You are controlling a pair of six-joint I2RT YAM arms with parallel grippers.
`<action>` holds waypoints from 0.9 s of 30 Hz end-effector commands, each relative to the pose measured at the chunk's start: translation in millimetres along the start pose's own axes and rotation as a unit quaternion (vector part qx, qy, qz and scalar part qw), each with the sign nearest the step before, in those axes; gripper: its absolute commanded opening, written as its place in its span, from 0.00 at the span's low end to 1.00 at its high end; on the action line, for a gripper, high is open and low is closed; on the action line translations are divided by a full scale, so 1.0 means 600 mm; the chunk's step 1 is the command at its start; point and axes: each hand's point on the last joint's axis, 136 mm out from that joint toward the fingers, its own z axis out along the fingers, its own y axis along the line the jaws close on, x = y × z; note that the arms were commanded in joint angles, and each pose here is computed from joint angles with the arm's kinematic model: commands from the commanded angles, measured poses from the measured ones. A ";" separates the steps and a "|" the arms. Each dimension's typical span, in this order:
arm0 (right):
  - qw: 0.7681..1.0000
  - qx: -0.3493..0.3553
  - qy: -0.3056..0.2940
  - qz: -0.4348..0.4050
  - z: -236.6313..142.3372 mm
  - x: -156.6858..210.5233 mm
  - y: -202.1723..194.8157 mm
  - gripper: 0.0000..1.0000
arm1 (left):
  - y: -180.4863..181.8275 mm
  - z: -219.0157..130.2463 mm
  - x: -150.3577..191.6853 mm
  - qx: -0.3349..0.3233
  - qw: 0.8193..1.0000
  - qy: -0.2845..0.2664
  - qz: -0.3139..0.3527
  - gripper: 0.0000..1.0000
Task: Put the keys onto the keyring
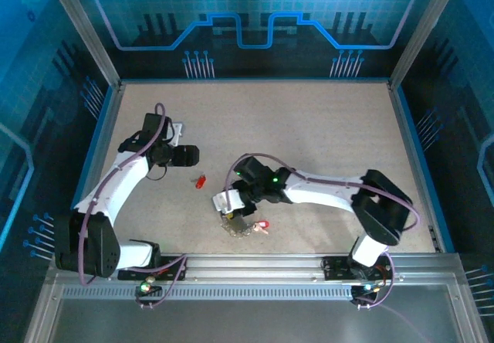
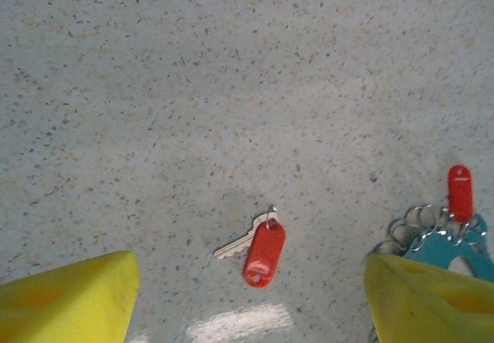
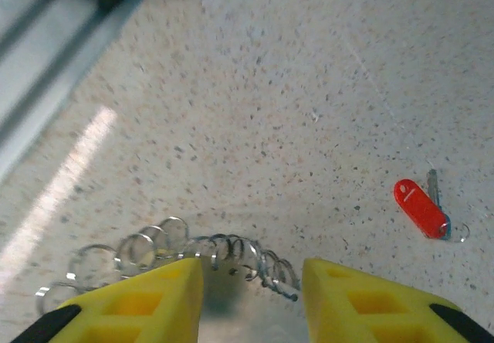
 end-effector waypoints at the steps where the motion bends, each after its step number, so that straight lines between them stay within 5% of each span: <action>1: 0.995 -0.033 0.073 -0.067 0.019 0.040 0.000 0.41 | -0.017 -0.008 -0.010 0.038 0.998 -0.029 -0.034 0.78; 15: 0.984 -0.068 0.134 -0.097 0.071 0.094 -0.010 0.36 | -0.017 -0.006 -0.002 0.044 0.998 -0.037 -0.040 0.78; 27: 0.988 -0.070 0.118 -0.065 0.085 0.086 -0.025 0.28 | -0.006 -0.008 0.026 0.027 0.996 -0.011 -0.090 0.77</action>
